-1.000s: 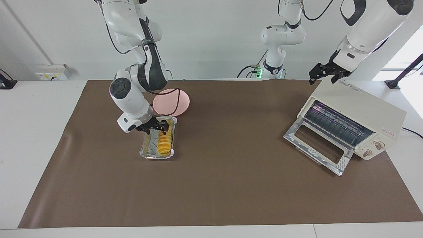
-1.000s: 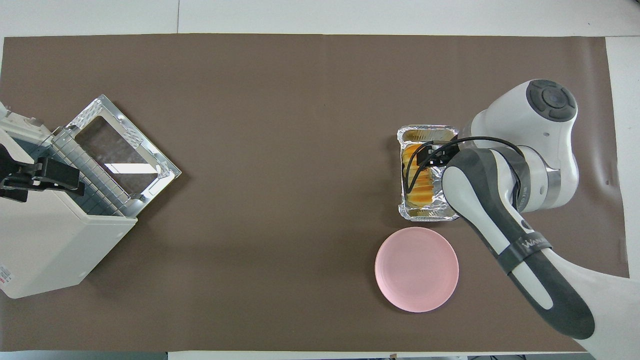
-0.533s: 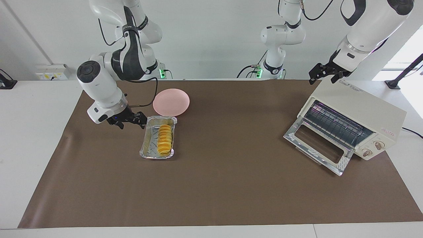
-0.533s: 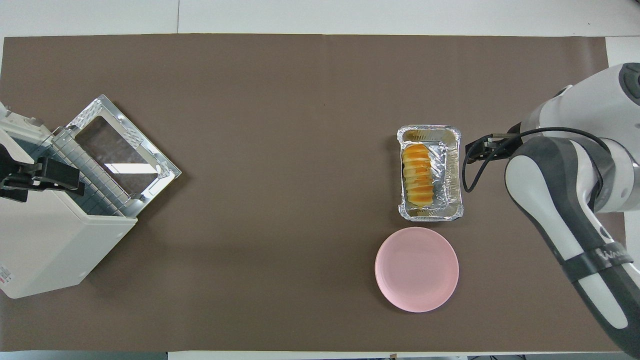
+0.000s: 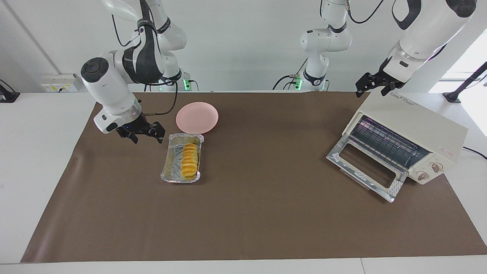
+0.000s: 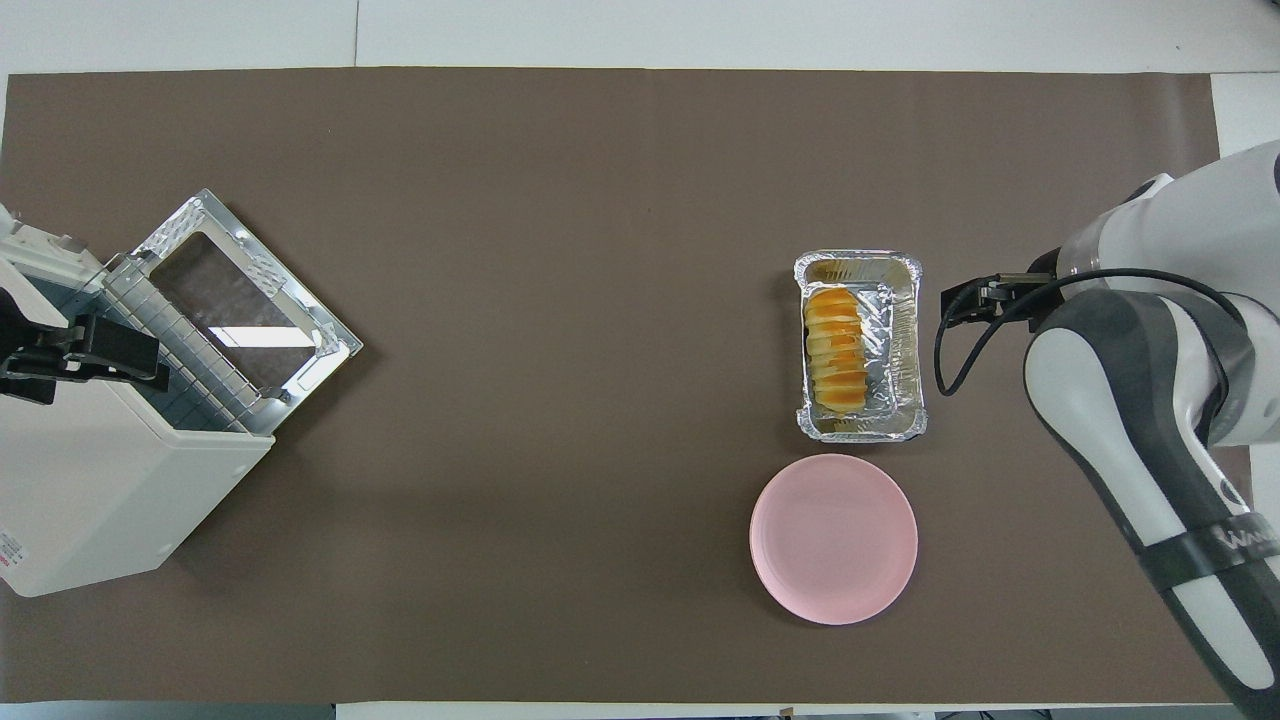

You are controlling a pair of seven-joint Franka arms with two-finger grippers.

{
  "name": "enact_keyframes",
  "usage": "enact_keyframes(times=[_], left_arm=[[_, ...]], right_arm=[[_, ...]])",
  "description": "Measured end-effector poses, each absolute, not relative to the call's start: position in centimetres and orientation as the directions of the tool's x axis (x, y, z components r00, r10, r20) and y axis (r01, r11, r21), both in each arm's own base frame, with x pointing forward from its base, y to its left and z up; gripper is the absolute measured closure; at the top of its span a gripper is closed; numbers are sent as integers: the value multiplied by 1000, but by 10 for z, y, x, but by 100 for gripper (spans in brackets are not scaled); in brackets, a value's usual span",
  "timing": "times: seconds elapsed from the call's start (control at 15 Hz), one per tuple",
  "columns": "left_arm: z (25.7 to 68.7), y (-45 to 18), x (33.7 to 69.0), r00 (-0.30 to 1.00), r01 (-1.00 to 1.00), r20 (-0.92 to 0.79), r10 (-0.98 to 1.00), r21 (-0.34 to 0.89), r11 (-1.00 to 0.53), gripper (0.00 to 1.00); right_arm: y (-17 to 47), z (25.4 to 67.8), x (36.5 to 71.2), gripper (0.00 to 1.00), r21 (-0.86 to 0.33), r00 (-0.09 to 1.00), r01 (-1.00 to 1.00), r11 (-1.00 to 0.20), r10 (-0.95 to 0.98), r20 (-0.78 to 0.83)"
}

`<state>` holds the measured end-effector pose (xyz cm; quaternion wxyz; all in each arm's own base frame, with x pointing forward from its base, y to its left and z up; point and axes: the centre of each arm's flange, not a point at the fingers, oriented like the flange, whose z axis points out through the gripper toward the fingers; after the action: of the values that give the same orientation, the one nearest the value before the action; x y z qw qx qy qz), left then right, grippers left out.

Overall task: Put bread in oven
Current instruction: 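Open the right gripper and raise it away from the tray, then grasp the foil tray rim with the right gripper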

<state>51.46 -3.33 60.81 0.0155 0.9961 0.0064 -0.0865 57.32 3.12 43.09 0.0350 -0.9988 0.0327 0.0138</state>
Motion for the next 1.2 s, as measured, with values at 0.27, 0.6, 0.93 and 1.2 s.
enact_keyframes(times=[0.27,0.6,0.93,1.2], left_arm=[[609,-32,515,985,17,-170,12,25,-1000,0],[610,-32,514,986,15,-166,11,24,-1000,0],[611,-30,515,988,15,-156,14,8,-1000,0],[611,-30,515,988,14,-154,13,6,-1000,0]], right_arm=[[54,379,580,0,-70,999,-40,-997,-38,-26],[71,316,564,13,-64,998,-20,-998,-16,-64],[70,304,555,50,-60,996,-24,-998,-19,-91],[69,311,556,94,-62,997,-27,-998,-22,-77]])
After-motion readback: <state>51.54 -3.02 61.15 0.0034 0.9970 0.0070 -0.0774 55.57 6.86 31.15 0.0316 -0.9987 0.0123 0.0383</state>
